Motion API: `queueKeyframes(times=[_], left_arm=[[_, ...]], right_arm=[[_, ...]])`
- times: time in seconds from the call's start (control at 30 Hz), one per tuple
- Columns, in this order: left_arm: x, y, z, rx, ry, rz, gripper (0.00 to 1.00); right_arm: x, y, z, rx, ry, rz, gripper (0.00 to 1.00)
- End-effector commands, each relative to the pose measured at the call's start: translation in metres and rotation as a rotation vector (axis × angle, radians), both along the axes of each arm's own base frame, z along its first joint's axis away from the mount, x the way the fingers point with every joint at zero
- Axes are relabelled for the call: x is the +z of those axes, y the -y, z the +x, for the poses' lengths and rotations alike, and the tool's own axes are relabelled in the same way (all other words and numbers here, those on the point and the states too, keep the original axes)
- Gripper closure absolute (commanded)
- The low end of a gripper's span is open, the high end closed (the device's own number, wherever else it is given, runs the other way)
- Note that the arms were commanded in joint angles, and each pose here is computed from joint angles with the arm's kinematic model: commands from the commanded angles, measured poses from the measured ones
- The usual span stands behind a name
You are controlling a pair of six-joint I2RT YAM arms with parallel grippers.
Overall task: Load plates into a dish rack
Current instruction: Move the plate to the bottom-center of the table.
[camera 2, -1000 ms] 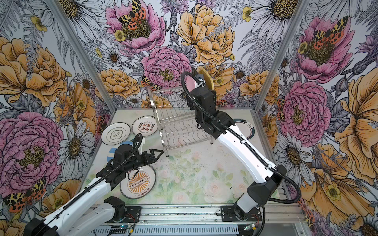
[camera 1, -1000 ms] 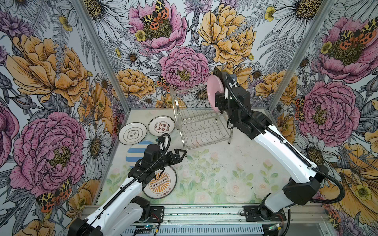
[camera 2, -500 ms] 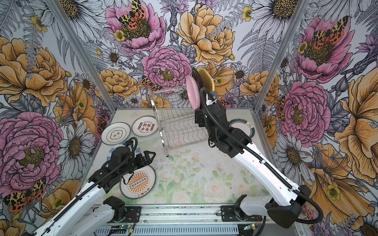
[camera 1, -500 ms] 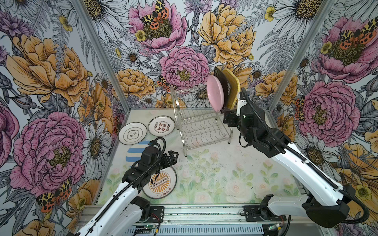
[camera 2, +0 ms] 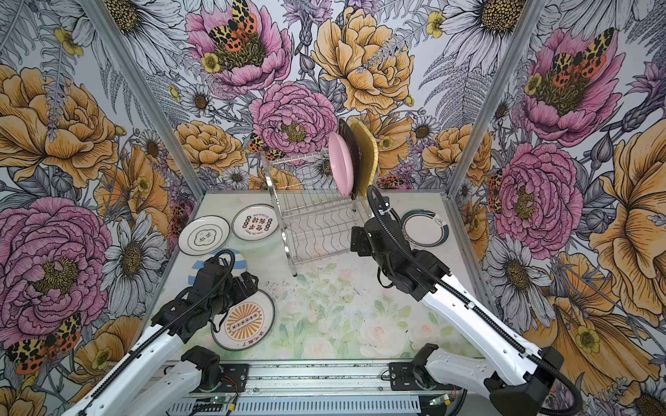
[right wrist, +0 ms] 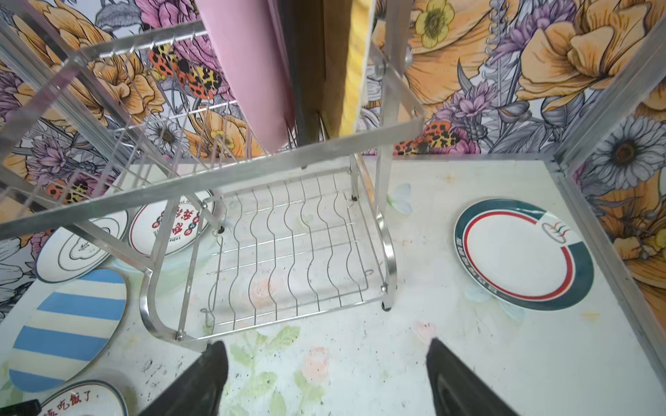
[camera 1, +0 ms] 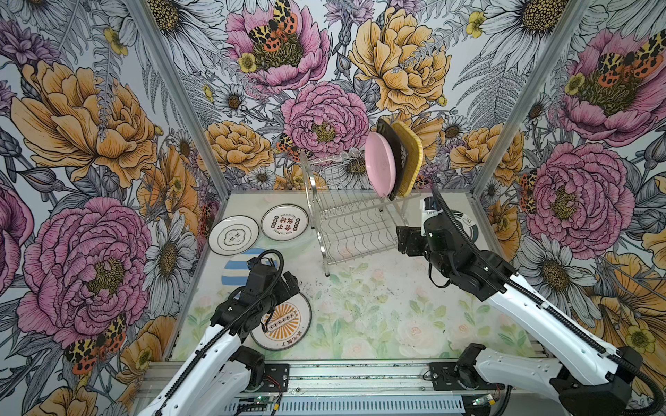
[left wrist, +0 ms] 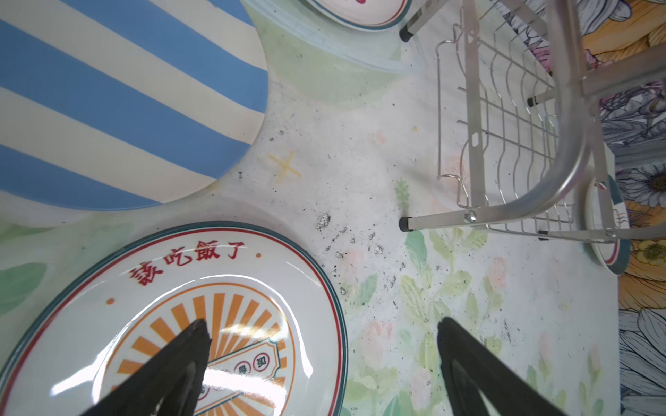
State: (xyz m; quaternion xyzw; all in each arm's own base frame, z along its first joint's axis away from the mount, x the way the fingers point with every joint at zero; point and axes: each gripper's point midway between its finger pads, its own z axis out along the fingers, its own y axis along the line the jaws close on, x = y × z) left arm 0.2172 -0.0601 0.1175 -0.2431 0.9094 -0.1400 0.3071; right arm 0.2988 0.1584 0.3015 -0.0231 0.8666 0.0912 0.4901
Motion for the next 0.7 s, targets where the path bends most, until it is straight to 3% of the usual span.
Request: queueKeyframes(times=[0.0, 0.4, 0.67], left_arm=[[-0.009, -0.026, -0.004, 0.116, -0.036, 0.058, 0.01], [-0.045, -0.066, -0.009, 0.228, -0.124, 0.197, 0.01], [-0.056, -0.08, -0.009, 0.293, -0.17, 0.187, 0.01]], right_arm=[[-0.007, 0.003, -0.009, 0.003, -0.028, 0.06, 0.13], [-0.047, 0.022, -0.023, -0.025, -0.09, 0.081, 0.09], [-0.051, 0.032, -0.023, -0.034, -0.092, 0.092, 0.08]])
